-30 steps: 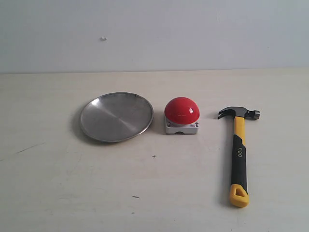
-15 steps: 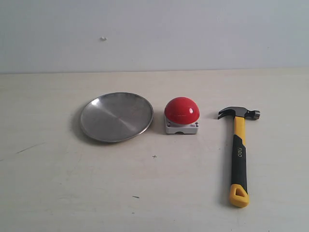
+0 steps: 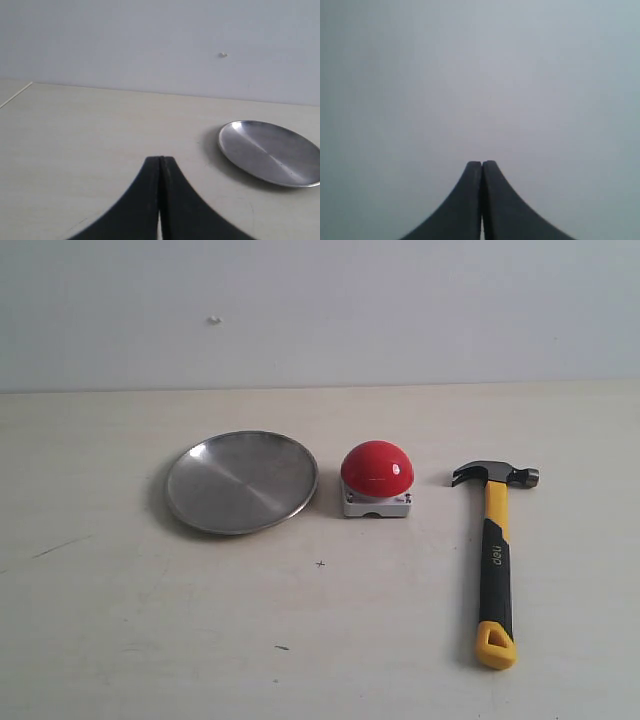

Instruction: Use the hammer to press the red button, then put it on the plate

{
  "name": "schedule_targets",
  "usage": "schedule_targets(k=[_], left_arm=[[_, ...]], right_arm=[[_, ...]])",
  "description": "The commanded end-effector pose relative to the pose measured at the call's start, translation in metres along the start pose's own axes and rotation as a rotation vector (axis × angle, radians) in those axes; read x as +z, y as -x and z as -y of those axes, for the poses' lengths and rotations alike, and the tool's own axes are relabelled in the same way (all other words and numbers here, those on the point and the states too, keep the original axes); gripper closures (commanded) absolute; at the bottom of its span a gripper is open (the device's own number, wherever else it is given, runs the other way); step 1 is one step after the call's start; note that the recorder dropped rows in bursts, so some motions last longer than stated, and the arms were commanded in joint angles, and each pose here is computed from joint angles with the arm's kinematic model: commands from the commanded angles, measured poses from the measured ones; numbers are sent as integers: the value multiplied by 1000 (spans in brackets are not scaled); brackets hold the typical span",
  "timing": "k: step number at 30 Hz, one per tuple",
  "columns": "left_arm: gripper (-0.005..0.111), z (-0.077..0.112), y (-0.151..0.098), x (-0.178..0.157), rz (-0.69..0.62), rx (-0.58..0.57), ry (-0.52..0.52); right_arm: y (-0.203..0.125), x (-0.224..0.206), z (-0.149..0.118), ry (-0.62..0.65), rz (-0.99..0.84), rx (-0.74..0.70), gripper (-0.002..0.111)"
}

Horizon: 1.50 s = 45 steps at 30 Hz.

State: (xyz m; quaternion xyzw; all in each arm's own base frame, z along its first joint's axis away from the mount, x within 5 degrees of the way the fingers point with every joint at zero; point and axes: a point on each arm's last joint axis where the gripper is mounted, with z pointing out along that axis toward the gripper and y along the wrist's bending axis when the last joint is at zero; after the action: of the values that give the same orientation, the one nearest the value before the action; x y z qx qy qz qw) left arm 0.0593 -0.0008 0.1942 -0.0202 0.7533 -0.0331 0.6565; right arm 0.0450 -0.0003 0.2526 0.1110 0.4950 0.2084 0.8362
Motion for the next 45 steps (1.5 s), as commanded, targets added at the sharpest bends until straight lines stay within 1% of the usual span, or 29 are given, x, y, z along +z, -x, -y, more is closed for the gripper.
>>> schedule_targets(k=[1,2,3,4,5,6,10,12,13,14,15,16,18,19,21,23,25,27,29,31,34,36,40,45], left_arm=[[107,1,6,0,65,-13,-11],[107,1,8,-1,88,-18,-16],[107,2,10,-1,112,-44,-22],[107,2,11,-1,119,-80,-26],[107,2,11,-1,118,-126,-29],[107,2,11,-1,118,-144,-30],[107,2,11,-1,114,-180,-31],[107,2,11,-1,113,-180,-31],[107,2,11,-1,113,-180,-31],[107,2,11,-1,113,-187,-31],[107,2,11,-1,113,-194,-32],[107,2,10,-1,110,-206,-32],[107,2,10,-1,106,-213,-31],[107,2,10,-1,106,-215,-31],[107,2,10,-1,106,-215,-31],[107,2,10,-1,106,-223,-32],[107,2,10,-1,103,-238,-32],[107,2,9,-1,98,-243,-30],[107,2,9,-1,96,-268,-31],[107,2,9,-1,91,-290,-30],[107,1,7,-1,78,-292,-26],[107,1,7,0,71,-313,-25],[107,1,6,0,59,-332,-21],[107,1,6,0,59,-334,-22]], right_arm=[[39,23,-12,-53,74,37,108],[44,36,-15,-76,17,-12,108],[51,60,-21,-92,-78,-81,108],[51,80,-24,-106,-173,-145,108],[44,110,-24,-126,-314,-210,108],[35,130,-23,-136,-417,-233,108],[-18,202,-8,-191,-867,-218,108],[-44,225,2,-213,-1039,-234,108],[-63,239,11,-251,-1166,-232,108],[-76,246,19,-288,-1252,-252,108],[-91,254,29,-350,-1338,-245,108],[-107,256,40,-428,-1455,-265,108],[-138,258,61,-560,-1624,-262,108],[-153,257,70,-598,-1700,-274,108],[-180,256,84,-633,-1786,-283,108],[-202,257,95,-646,-1817,-278,107],[-224,258,102,-688,-1801,-213,101],[-239,256,108,-725,-1795,-162,92],[-248,253,113,-800,-1778,-112,81],[-254,251,116,-871,-1764,-64,67],[-257,252,117,-877,-1738,-54,51],[-258,254,117,-891,-1701,-31,44],[-260,260,120,-907,-1618,16,42],[-264,258,126,-937,-1606,37,44]])
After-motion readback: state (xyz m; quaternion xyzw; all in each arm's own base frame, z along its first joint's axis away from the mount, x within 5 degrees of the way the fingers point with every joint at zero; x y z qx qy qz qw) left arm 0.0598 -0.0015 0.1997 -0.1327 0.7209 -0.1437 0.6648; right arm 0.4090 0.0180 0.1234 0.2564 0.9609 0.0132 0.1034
